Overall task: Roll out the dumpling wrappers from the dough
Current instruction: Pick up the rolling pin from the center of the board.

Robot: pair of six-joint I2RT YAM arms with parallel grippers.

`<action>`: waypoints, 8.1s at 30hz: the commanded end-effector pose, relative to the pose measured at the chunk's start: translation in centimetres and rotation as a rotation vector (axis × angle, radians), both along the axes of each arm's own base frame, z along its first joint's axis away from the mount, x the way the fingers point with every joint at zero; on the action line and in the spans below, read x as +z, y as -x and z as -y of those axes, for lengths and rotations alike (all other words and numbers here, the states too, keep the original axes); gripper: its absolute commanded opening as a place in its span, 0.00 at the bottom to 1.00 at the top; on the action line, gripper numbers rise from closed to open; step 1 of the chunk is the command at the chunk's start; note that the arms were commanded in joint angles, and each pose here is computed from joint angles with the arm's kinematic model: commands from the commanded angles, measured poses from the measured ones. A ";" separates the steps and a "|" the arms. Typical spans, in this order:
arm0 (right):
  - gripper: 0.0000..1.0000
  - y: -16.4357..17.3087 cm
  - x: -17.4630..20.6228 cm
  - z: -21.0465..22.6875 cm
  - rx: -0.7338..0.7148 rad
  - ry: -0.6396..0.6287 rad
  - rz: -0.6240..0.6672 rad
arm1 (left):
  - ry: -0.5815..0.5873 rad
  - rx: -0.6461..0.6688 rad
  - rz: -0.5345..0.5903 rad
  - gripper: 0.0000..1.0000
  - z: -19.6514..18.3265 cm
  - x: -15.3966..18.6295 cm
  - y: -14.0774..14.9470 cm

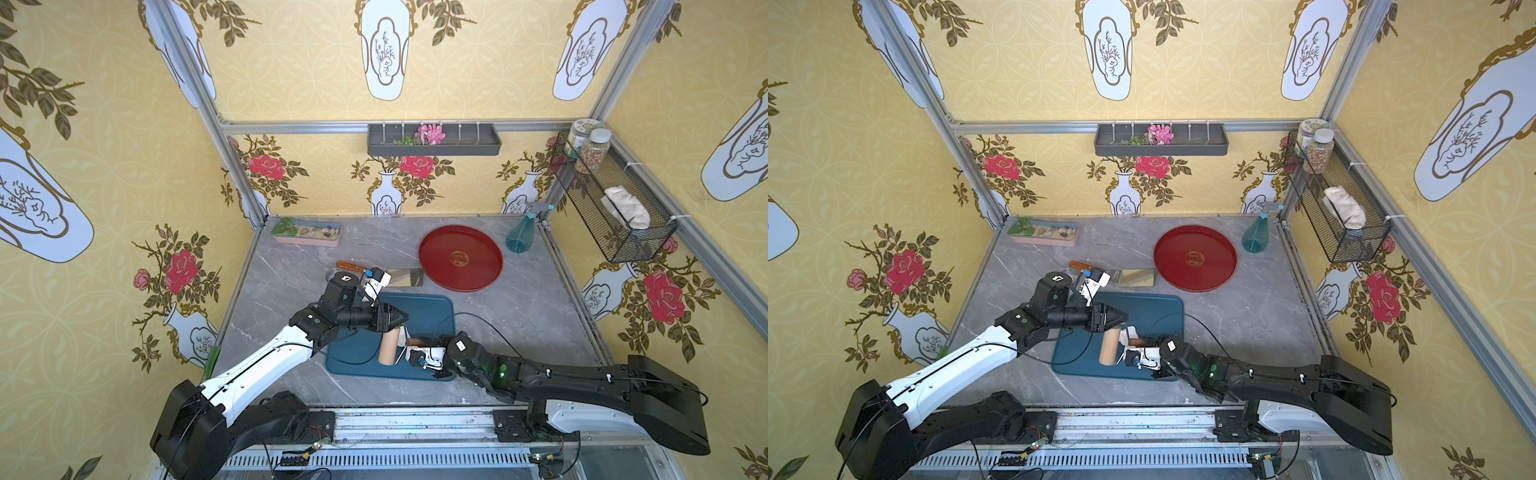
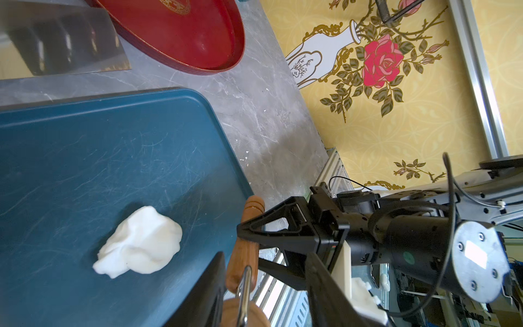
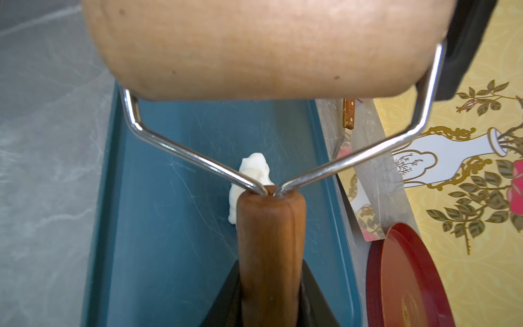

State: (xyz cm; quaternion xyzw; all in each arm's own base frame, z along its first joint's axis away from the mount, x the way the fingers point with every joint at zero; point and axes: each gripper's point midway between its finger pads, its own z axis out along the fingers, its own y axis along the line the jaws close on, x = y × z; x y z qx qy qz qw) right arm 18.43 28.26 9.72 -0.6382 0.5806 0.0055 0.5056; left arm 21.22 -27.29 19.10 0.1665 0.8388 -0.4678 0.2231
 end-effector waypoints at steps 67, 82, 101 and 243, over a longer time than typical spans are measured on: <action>0.00 -2.8 3.8 0.3 0.027 -0.094 0.110 | -0.211 -0.098 -0.042 0.26 0.4 -2.8 2.0; 0.00 -2.5 4.7 0.1 0.069 -0.078 0.103 | -0.281 -0.090 -0.039 0.20 0.2 -3.8 1.9; 0.26 -3.1 5.8 0.6 0.043 -0.097 0.118 | -0.286 -0.082 -0.021 0.00 0.4 -3.7 1.5; 0.67 4.6 22.2 3.2 0.167 -0.948 -0.931 | 0.541 -0.338 0.475 0.00 -1.2 13.7 6.8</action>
